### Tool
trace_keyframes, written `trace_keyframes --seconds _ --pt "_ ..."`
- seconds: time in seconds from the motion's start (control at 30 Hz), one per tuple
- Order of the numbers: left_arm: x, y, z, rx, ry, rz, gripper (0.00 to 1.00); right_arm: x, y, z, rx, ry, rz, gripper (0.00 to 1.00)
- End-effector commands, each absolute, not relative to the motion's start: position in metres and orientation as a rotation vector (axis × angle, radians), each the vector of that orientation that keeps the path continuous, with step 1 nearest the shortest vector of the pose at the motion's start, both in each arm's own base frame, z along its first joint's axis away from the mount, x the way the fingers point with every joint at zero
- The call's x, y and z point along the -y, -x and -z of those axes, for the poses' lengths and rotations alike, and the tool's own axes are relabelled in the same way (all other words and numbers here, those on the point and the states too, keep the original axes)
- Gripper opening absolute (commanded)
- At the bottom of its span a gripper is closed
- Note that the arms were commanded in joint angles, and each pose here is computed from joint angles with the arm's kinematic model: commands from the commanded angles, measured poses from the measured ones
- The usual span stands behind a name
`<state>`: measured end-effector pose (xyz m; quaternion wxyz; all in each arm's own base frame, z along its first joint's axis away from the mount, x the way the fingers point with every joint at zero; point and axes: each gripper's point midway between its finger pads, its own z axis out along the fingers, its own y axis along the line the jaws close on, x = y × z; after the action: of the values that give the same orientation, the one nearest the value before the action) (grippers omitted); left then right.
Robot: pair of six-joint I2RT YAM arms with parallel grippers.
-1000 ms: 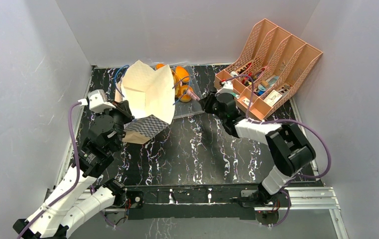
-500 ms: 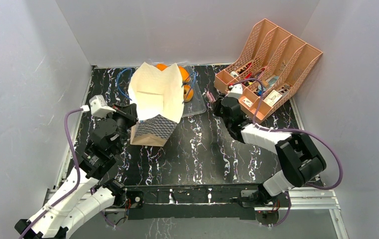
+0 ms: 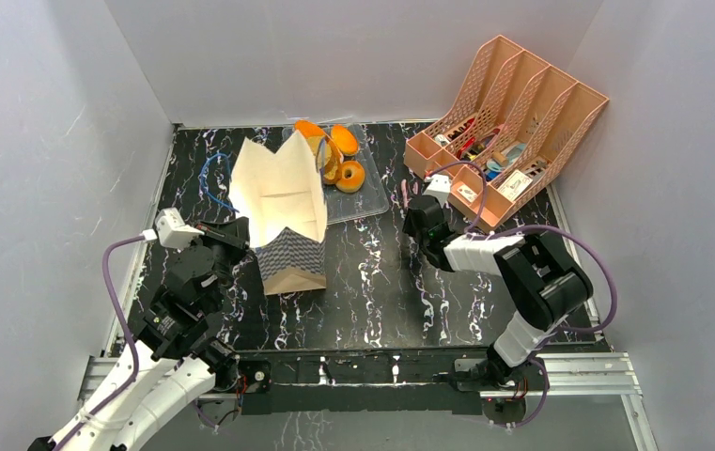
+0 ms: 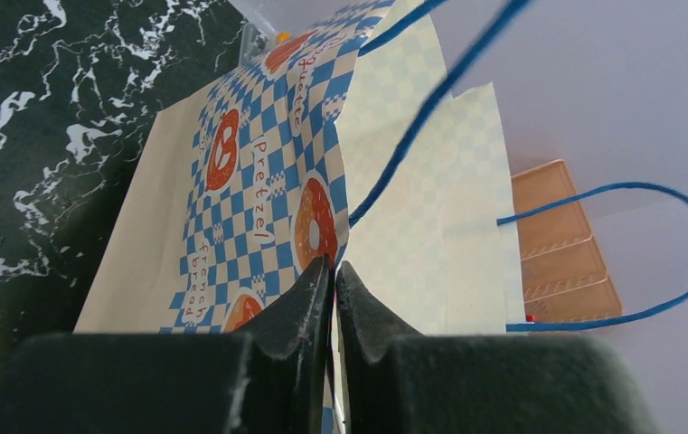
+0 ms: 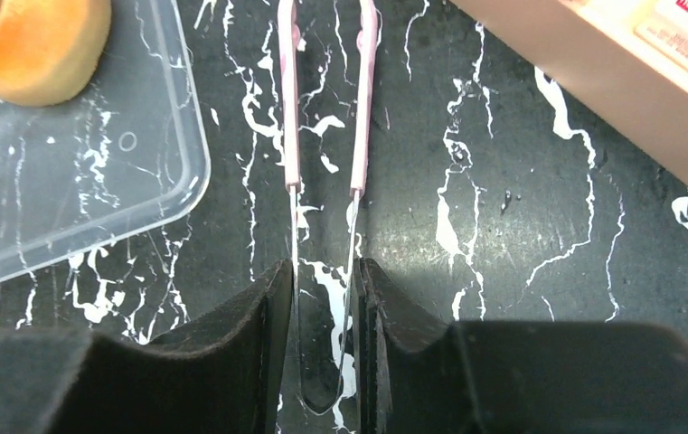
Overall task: Take the fake bread out of the paper bag
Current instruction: Place the paper bag at the center of the board.
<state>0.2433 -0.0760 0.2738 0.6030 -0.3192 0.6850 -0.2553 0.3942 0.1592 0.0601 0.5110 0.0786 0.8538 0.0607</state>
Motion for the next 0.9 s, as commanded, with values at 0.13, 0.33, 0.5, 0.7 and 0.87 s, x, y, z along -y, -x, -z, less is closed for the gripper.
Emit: trace_keyframes --seconds 0.13,0.33,0.5,0.7,0.87 --pt "0.063 -0.239 -0.277 -1.615 0.749 0.501 0.27 -0.167 -0.389 -0.031 -2.124 -0.199 -0.124 0.34" --pt "0.058 -0.234 -0.279 -1.616 0.752 0.494 0.4 -0.175 -0.387 -0.02 -2.163 -0.19 -0.133 0.45" --pt "0.056 -0.231 -0.289 -1.631 0.729 0.472 0.48 -0.179 -0.391 -0.041 -2.119 -0.195 -0.144 0.55" --pt "0.062 -0.235 -0.307 -1.625 0.66 0.475 0.53 -0.18 -0.392 -0.062 -2.079 -0.194 -0.141 0.58" --pt "0.065 -0.234 -0.324 -1.639 0.629 0.478 0.56 -0.182 -0.392 -0.081 -2.045 -0.19 -0.161 0.59"
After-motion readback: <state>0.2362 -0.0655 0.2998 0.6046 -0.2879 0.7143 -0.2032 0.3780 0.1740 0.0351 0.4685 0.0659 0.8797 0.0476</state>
